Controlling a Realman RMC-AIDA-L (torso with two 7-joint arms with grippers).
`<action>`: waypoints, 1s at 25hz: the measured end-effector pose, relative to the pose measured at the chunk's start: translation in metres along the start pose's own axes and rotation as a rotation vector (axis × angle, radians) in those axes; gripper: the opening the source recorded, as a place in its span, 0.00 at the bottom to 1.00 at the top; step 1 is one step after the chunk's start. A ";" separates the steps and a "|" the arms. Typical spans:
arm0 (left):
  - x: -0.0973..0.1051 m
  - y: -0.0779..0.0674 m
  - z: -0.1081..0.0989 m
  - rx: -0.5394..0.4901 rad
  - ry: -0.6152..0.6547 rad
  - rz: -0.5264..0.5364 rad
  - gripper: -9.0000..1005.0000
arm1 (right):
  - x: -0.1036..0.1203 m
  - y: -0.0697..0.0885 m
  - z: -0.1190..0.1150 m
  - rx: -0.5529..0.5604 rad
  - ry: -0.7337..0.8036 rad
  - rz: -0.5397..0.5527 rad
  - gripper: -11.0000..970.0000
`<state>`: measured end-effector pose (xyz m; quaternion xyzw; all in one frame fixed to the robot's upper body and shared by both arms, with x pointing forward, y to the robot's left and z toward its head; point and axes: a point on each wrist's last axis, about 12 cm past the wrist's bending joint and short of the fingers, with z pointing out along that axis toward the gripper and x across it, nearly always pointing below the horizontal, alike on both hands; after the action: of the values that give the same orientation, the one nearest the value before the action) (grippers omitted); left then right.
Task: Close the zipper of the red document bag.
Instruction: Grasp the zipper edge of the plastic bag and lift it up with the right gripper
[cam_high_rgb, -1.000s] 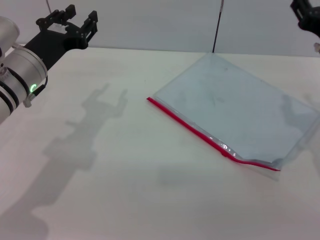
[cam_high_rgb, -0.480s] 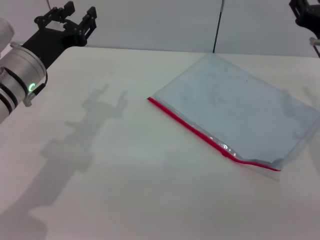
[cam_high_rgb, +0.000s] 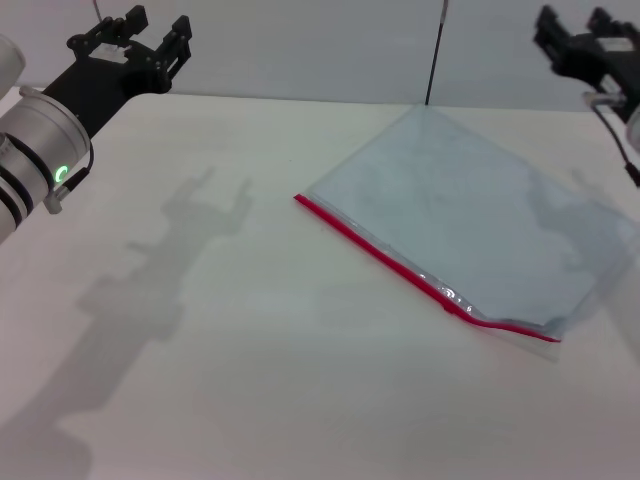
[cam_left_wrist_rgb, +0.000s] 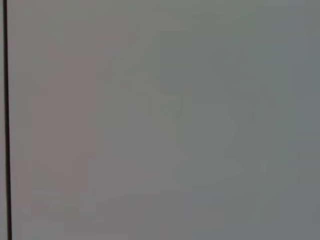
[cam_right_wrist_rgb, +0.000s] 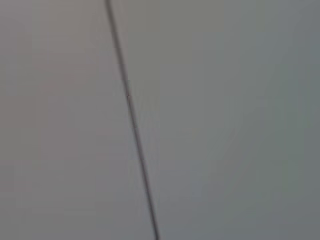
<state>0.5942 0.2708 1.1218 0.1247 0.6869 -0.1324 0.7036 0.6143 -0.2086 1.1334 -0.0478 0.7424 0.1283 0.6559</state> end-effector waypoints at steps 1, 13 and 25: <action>0.000 0.000 0.000 0.000 0.000 0.001 0.55 | -0.001 0.001 0.001 -0.017 0.020 -0.022 0.65; 0.001 0.002 0.001 -0.002 0.008 -0.005 0.56 | -0.013 -0.012 0.001 -0.065 0.197 -0.062 0.68; 0.001 0.001 0.003 0.002 0.007 -0.015 0.56 | -0.027 -0.021 0.014 -0.193 0.385 -0.085 0.67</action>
<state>0.5975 0.2708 1.1213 0.1205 0.6902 -0.1381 0.7001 0.6367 -0.2276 1.1561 -0.1651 0.8355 0.1596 0.4992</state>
